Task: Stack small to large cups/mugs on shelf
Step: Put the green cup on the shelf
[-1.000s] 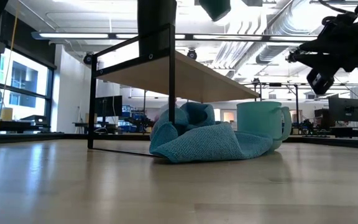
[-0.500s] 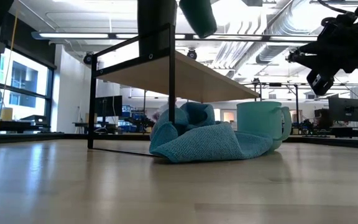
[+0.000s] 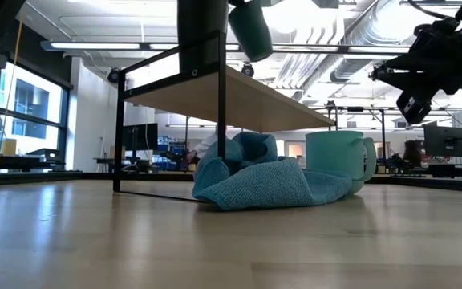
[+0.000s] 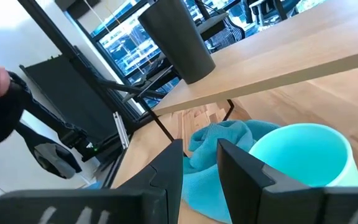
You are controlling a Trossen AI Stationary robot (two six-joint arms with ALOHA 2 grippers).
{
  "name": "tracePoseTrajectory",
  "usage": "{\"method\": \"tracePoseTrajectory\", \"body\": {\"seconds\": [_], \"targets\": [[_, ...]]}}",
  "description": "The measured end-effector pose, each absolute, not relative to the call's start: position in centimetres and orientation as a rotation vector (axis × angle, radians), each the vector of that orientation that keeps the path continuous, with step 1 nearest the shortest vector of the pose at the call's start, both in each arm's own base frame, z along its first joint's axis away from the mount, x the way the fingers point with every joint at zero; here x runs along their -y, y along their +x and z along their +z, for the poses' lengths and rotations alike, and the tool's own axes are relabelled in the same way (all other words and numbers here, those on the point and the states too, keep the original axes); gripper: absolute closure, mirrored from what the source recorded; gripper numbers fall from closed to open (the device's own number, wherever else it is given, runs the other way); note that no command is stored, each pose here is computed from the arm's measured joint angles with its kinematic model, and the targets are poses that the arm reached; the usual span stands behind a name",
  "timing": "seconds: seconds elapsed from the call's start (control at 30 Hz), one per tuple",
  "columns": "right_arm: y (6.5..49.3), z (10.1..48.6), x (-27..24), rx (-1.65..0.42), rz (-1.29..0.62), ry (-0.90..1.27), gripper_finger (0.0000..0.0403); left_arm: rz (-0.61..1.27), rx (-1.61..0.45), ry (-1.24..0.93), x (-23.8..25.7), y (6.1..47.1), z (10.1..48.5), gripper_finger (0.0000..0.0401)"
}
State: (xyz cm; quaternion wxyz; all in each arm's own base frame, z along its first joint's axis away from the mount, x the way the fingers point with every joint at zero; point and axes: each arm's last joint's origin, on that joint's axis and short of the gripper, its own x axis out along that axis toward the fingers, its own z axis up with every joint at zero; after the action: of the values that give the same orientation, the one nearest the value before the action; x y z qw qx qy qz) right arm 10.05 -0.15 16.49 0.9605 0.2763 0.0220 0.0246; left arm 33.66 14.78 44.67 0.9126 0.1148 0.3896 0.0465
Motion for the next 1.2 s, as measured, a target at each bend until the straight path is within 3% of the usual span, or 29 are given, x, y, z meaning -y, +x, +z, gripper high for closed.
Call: {"method": "tracePoseTrajectory", "body": {"seconds": [0.2,0.6,1.2], "targets": [[10.1,16.5,0.2,-0.045,0.047,0.578,0.0313,0.154,-0.839,0.136,-15.2,33.6,44.2,0.0401],[10.1,16.4,0.4,-0.031,-0.048,0.522,0.0313,0.387,-0.765,-0.391,-14.3,35.0,43.6,0.0401],[10.1,16.4,0.5,-0.028,-0.065,0.515,0.0313,0.574,-0.769,-0.696,-14.3,37.9,40.5,0.0401]]}}
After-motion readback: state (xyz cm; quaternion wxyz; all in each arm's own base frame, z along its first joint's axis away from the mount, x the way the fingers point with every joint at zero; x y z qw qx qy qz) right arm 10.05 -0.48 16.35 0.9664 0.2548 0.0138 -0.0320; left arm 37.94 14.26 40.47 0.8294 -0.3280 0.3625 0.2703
